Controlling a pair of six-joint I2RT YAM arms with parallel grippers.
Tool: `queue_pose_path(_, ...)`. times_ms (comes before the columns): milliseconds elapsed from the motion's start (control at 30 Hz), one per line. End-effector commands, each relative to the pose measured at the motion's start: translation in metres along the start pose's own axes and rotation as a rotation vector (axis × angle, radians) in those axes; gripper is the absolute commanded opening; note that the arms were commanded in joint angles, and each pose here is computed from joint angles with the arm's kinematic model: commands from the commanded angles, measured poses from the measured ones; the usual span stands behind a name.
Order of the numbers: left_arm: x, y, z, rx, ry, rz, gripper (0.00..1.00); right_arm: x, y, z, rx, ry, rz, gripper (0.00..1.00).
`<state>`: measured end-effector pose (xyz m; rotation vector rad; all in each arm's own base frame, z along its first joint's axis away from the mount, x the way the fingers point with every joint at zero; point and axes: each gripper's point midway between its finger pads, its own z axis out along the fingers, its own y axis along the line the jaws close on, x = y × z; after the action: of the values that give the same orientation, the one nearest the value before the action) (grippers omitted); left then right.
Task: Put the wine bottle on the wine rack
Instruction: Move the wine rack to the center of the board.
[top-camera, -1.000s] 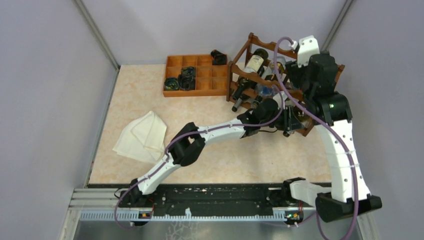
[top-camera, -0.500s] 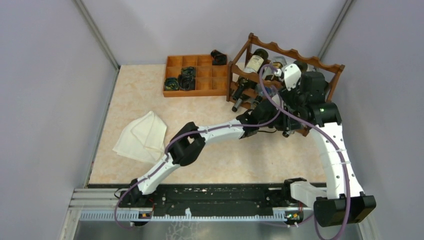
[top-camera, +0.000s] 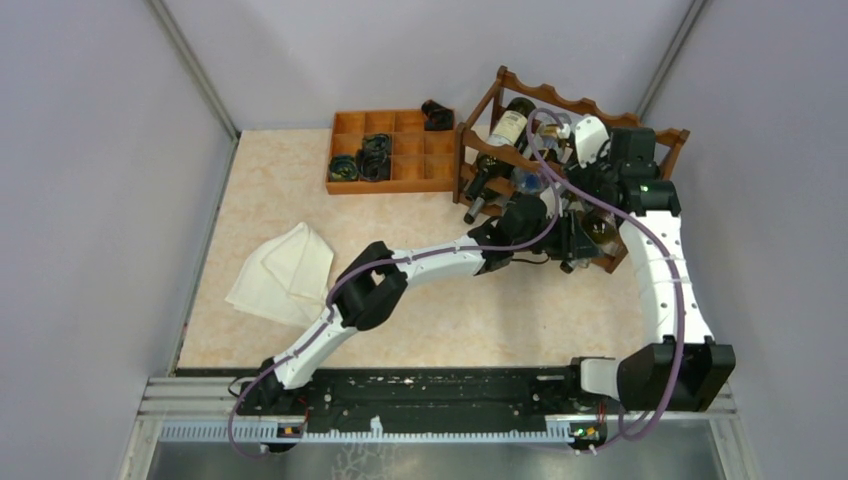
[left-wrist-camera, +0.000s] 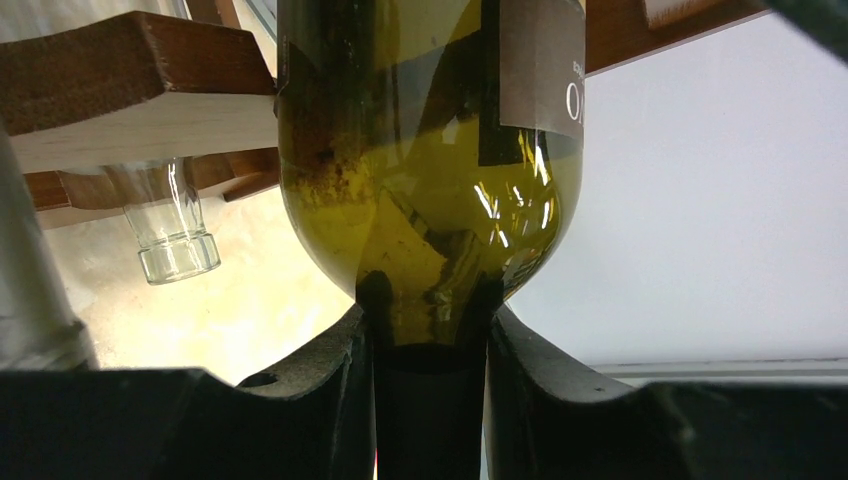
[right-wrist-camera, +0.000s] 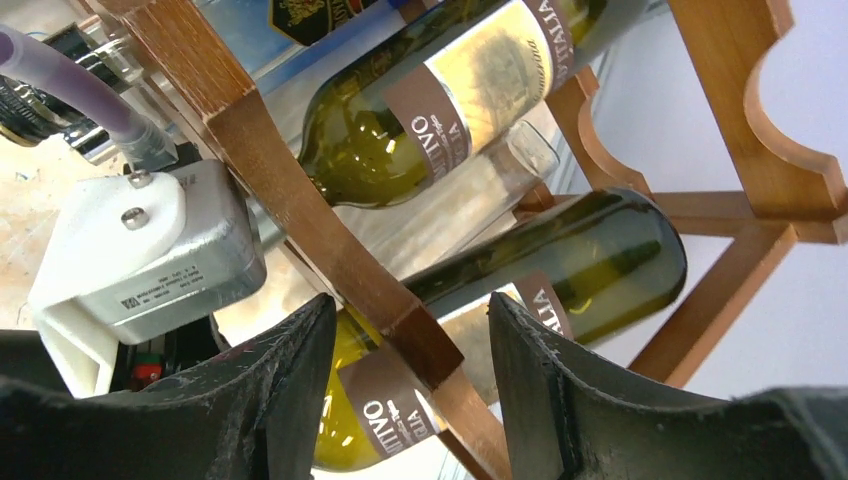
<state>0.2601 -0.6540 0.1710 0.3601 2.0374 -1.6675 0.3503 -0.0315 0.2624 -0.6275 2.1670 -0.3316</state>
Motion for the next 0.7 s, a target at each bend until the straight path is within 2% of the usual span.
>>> queue_pose_path(0, -0.088, -0.029, -0.022, 0.060, -0.196, 0.039, 0.00, -0.031, -0.013, 0.000, -0.007, -0.099, -0.022, 0.57)
queue_pose_path(200, -0.088, -0.030, -0.024, 0.063, -0.189, 0.042, 0.00, -0.029, 0.002, 0.016, -0.101, -0.098, -0.039, 0.53)
queue_pose_path(433, -0.092, -0.045, -0.040, 0.081, -0.206, 0.054, 0.00, -0.040, 0.023, -0.001, -0.177, -0.200, -0.045, 0.45)
queue_pose_path(667, -0.087, -0.050, -0.059, 0.073, -0.201, 0.068, 0.00, -0.050, 0.047, -0.008, -0.222, -0.209, 0.019, 0.34)
